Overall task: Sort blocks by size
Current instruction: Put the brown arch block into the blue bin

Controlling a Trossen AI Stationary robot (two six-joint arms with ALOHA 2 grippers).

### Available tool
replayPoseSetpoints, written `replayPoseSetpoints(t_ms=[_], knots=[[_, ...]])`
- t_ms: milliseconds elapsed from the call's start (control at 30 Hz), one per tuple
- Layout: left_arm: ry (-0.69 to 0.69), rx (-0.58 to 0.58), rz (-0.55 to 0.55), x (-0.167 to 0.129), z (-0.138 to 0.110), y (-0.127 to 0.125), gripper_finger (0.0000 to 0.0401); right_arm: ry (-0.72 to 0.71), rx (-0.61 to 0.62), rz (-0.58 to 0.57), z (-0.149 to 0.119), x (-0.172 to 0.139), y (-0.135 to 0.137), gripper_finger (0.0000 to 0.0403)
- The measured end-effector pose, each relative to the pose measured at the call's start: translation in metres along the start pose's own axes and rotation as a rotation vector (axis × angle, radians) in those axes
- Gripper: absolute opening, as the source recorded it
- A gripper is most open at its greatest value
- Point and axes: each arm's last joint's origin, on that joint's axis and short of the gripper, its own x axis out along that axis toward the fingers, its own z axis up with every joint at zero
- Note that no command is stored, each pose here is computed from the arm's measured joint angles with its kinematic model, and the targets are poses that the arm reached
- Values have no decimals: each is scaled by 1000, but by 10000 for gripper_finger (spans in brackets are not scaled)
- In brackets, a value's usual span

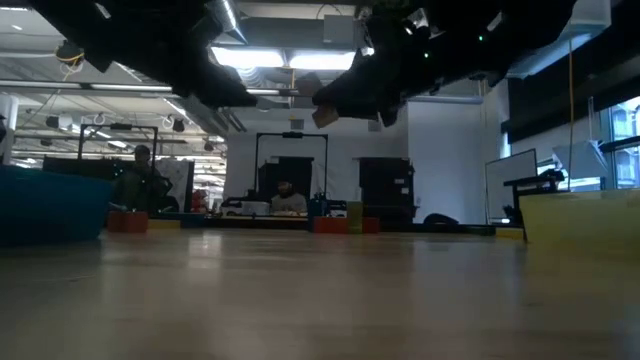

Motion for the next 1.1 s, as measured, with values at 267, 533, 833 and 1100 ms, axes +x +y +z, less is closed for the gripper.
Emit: replayPoseSetpoints(t_ms=[267,533,833,1100], knots=[[-31,10,-66,9,1,-6,196,-35,-27,17,-7,9,5,143],[-93,14,-147,17,6,-16,196,-99,-29,98,-13,20,16,145],[-91,11,-31,18,7,-12,196,-119,-66,92,-3,36,28,145],[-84,7,-46,18,6,-14,196,-107,-68,39,-2,44,29,145]])
